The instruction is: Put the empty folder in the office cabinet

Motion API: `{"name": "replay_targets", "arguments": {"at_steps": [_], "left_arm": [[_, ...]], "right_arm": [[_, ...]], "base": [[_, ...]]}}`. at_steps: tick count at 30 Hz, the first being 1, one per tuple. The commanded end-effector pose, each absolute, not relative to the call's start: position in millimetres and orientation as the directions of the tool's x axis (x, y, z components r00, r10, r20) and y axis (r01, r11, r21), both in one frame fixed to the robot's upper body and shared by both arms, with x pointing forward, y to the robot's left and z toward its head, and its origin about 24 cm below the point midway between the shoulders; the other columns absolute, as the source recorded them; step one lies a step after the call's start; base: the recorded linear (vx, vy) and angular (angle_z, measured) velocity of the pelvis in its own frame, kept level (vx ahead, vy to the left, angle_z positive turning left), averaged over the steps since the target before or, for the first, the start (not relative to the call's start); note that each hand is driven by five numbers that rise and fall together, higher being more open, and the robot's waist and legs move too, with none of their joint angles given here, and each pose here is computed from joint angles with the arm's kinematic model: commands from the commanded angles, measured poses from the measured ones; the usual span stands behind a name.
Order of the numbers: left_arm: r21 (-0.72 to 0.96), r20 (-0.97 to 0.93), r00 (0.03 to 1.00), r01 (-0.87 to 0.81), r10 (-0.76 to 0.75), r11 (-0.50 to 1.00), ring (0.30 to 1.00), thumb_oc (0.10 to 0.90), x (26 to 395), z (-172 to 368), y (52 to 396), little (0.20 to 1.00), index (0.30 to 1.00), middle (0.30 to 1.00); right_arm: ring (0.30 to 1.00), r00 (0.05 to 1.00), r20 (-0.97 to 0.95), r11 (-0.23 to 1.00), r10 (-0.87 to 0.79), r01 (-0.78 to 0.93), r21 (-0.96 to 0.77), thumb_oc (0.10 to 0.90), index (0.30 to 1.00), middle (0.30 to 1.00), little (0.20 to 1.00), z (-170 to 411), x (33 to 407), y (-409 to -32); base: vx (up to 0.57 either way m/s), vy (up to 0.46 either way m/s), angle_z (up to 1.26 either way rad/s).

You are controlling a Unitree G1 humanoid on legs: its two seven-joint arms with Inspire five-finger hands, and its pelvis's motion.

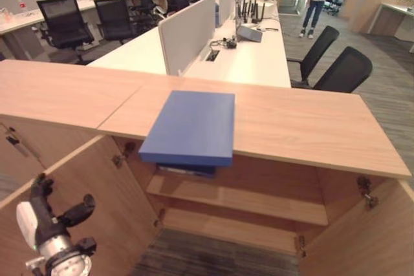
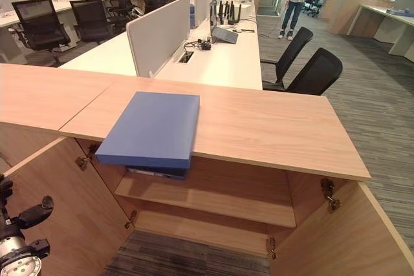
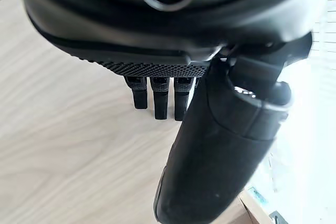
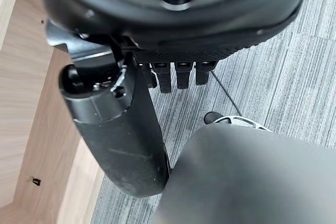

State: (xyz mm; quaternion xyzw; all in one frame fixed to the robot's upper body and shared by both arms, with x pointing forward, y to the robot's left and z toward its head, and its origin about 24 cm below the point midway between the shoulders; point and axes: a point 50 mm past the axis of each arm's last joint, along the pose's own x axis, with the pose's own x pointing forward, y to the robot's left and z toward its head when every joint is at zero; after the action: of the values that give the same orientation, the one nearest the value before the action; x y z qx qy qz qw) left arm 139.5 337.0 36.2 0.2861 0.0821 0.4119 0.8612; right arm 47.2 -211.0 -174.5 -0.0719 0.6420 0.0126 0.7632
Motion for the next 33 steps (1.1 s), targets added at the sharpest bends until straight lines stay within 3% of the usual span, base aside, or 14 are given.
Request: {"name": "replay_targets", "arguments": {"at_steps": [1, 6, 9, 12, 23, 33], "left_arm": [[0.455, 0.6, 0.545, -0.835, 0.586, 0.311, 0.9, 0.8, 168, 140, 339, 0.9, 0.9, 0.9], [0.45, 0.769, 0.511, -0.86, 0.385, 0.241, 0.9, 0.8, 176, 185, 323, 0.9, 0.9, 0.9], [0.432, 0.84, 0.523, -0.808, 0.148, 0.401, 0.9, 0.8, 187, 216, 282, 0.9, 0.9, 0.9], [0.448, 0.842, 0.537, -0.745, 0.045, 0.494, 0.9, 0.8, 193, 225, 264, 0.9, 0.9, 0.9], [0.511, 0.778, 0.591, -0.399, -0.213, 0.762, 0.9, 0.8, 194, 230, 216, 0.9, 0.9, 0.9], [0.628, 0.688, 0.603, -0.217, -0.404, 0.747, 0.9, 0.8, 194, 232, 196, 0.9, 0.9, 0.9]], "right_arm": [[0.9, 0.16, -0.987, 0.97, 0.014, -0.241, -0.025, 0.8, 0.9, 0.9, 0.9, -178, 54, -184], [0.9, 0.165, -0.986, 0.967, 0.015, -0.255, -0.028, 0.8, 0.9, 0.9, 0.9, -178, 55, -183], [0.9, 0.173, -0.985, 0.964, 0.018, -0.264, -0.029, 0.8, 0.9, 0.9, 0.9, -177, 57, -183], [0.9, 0.182, -0.983, 0.964, 0.019, -0.265, -0.03, 0.8, 0.9, 0.9, 0.9, -177, 60, -184], [0.9, 0.188, -0.982, 0.967, 0.015, -0.251, -0.034, 0.8, 0.9, 0.9, 0.9, -176, 66, -188], [0.9, 0.177, -0.984, 0.966, 0.021, -0.257, -0.026, 0.8, 0.9, 0.9, 0.9, -175, 66, -190]], "base": [[0.0, -0.011, 0.07], [-0.01, -0.013, 0.07], [-0.01, -0.017, 0.07], [-0.01, -0.004, 0.02], [0.0, 0.0, 0.0], [0.0, -0.001, 0.01]]}}
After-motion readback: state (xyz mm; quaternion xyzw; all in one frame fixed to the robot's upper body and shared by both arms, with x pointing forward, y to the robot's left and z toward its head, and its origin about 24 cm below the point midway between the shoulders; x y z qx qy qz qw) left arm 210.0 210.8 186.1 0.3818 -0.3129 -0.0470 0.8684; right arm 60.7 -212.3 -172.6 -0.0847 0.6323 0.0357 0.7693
